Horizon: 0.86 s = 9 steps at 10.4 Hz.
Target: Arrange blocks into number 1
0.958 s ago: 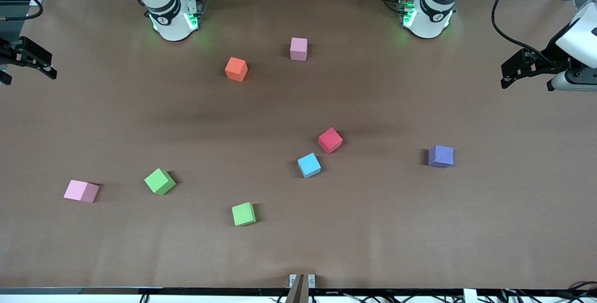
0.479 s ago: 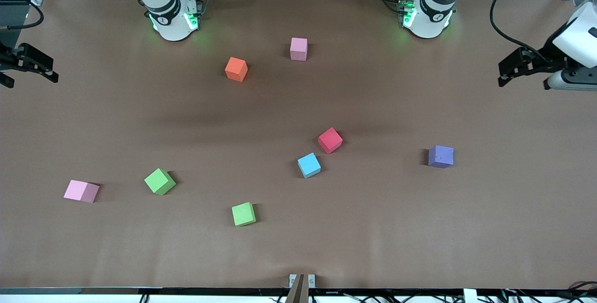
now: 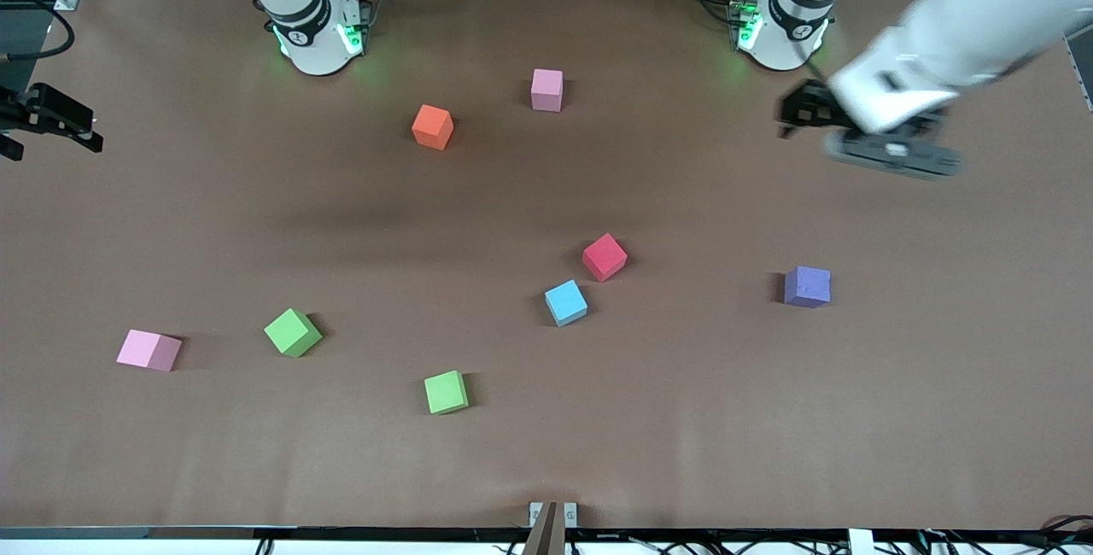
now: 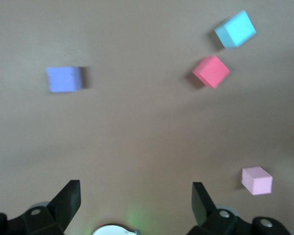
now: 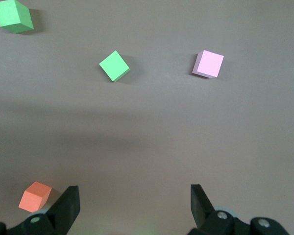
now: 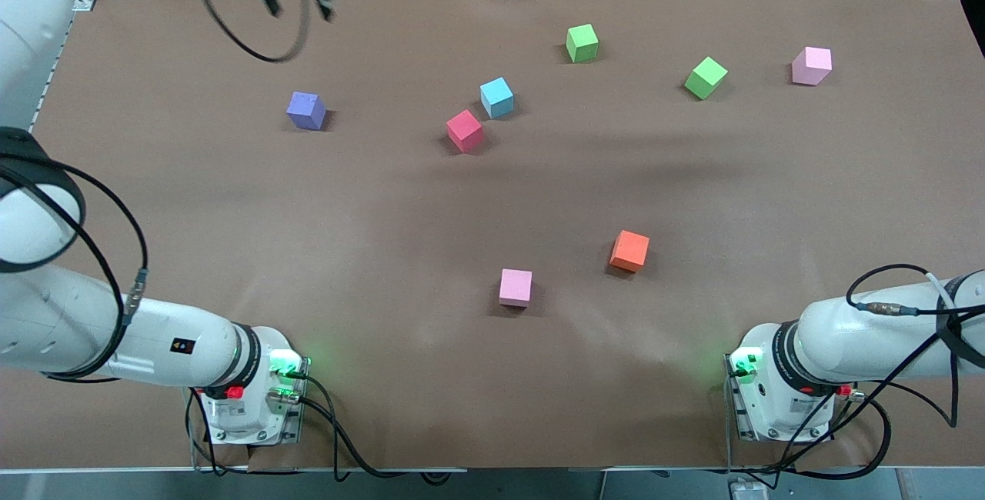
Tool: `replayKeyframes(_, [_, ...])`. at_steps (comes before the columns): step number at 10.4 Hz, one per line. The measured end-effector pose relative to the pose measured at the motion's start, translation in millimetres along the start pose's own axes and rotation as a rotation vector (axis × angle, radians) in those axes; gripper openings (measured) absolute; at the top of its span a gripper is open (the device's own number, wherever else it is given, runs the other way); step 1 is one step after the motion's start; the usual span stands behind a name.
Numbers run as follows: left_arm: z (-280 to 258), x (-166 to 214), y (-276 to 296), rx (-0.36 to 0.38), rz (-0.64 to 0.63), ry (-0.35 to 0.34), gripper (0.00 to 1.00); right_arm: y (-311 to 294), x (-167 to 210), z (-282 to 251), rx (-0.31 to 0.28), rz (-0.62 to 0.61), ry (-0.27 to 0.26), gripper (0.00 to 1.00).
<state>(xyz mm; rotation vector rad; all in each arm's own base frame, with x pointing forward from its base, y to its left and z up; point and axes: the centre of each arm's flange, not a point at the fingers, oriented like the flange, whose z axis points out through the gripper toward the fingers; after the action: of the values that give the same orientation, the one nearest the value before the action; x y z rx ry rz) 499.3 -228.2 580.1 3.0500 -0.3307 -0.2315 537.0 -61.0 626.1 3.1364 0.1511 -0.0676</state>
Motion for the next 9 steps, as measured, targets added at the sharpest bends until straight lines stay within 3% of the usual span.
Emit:
replayKeyframes(2, [39, -13, 70, 0.02, -0.017, -0.015, 1.0, 29, 19, 42, 0.009, 0.047, -0.063, 1.0])
replayKeyframes(4, [91, -30, 126, 0.034, -0.039, -0.016, 1.0, 79, 48, 109, 0.01, 0.119, -0.093, 1.0])
replayKeyframes(7, [159, -57, 177, 0.038, -0.059, -0.002, 1.0, 173, 82, 253, -0.003, 0.237, -0.078, 1.0])
replayKeyframes(9, [189, -71, 193, 0.037, -0.06, 0.004, 1.0, 185, 102, 318, -0.017, 0.244, -0.041, 1.0])
